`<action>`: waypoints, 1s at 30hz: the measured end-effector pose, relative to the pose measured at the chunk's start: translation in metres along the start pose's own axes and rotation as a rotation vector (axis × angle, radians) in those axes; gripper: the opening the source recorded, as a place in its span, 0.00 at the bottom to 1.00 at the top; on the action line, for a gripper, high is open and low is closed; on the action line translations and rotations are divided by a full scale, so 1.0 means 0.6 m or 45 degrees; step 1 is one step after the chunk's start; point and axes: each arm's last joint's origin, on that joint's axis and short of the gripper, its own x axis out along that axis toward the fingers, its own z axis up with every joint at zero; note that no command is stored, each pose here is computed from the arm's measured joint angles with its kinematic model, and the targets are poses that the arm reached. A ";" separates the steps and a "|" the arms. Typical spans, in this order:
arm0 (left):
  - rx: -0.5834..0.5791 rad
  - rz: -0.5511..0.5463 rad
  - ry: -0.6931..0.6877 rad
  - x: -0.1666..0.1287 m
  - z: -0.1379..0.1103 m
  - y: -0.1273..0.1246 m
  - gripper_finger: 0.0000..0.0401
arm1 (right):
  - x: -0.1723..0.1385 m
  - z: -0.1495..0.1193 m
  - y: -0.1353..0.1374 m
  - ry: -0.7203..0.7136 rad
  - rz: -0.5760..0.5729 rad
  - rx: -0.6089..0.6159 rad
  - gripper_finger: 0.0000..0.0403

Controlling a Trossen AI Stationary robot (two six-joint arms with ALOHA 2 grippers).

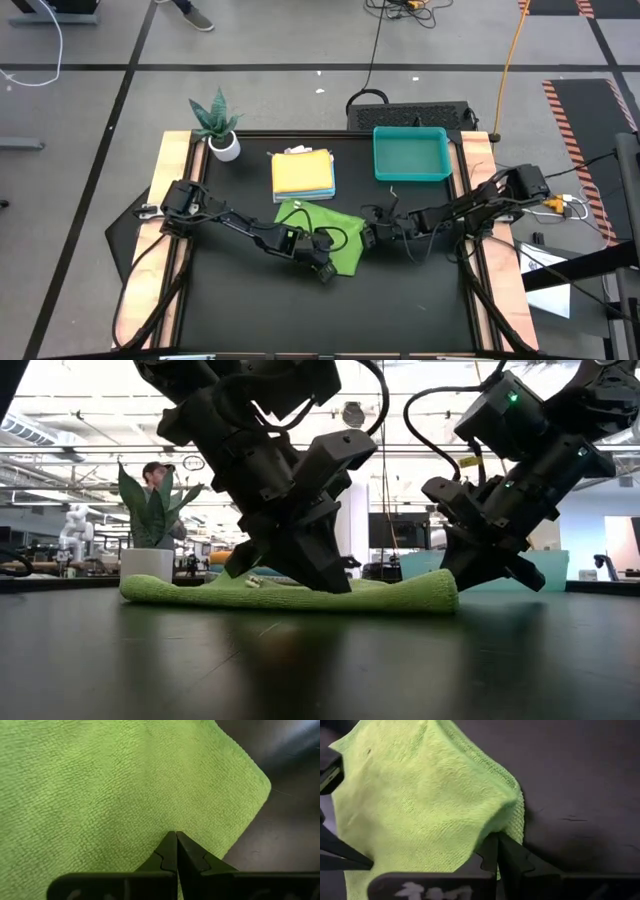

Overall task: Fold microfiber towels
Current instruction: Fold the green microfiber towel

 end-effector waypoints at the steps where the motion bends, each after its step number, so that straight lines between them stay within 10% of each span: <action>1: 0.001 0.010 0.001 0.000 -0.001 0.001 0.00 | -0.001 0.001 -0.001 -0.009 -0.011 0.006 0.00; 17: 0.015 -0.014 0.036 0.018 -0.013 0.000 0.00 | -0.046 0.011 -0.018 -0.041 -0.163 0.012 0.00; 30: 0.069 -0.106 -0.053 -0.028 0.009 -0.022 0.00 | -0.053 0.028 0.032 -0.045 0.263 -0.108 0.00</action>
